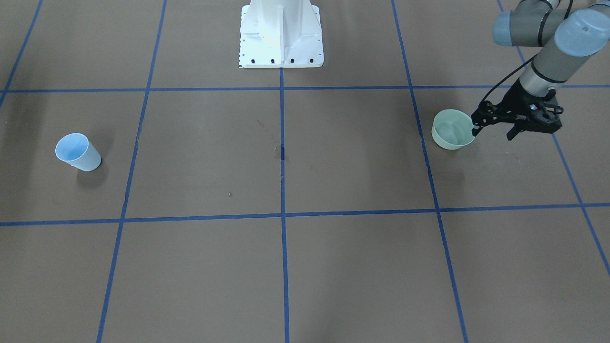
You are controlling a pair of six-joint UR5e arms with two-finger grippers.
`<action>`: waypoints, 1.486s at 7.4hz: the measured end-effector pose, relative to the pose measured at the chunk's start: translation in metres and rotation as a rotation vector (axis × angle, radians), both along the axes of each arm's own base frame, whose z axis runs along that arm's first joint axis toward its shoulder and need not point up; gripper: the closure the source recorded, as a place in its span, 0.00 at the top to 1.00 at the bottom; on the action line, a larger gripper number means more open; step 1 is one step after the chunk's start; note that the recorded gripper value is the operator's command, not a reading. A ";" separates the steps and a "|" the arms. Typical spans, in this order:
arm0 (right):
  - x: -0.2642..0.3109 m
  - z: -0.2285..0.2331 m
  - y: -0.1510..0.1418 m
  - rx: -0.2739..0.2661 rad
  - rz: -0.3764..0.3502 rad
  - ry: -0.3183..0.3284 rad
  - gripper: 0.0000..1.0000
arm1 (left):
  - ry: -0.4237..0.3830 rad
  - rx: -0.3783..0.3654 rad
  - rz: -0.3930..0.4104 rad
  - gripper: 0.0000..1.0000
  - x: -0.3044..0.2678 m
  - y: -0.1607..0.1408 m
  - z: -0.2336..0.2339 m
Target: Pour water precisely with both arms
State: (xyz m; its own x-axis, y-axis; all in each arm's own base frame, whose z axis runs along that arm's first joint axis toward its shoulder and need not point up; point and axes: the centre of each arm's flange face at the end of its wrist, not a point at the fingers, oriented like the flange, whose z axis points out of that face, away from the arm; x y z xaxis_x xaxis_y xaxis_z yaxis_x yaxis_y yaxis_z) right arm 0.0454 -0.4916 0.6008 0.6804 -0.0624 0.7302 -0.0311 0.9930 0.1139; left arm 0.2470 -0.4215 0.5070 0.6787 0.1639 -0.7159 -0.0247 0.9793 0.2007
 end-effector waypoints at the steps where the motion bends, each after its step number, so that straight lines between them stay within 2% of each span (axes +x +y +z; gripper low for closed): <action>1: 0.000 0.000 0.000 0.000 0.000 0.000 1.00 | -0.014 0.006 0.024 0.97 0.017 0.012 0.004; 3: -0.001 0.000 0.000 -0.001 -0.002 0.000 1.00 | -0.016 0.009 0.057 0.70 0.024 0.034 0.020; 7: -0.001 0.000 0.000 -0.001 -0.002 0.000 1.00 | -0.024 -0.010 0.075 0.00 0.029 0.038 0.041; 9: -0.001 0.000 -0.001 0.000 -0.002 0.000 1.00 | 0.005 -0.030 0.108 0.00 0.035 0.038 0.038; 11: -0.002 -0.002 -0.002 0.001 -0.003 0.000 1.00 | 0.091 -0.077 0.177 0.00 0.038 0.038 0.020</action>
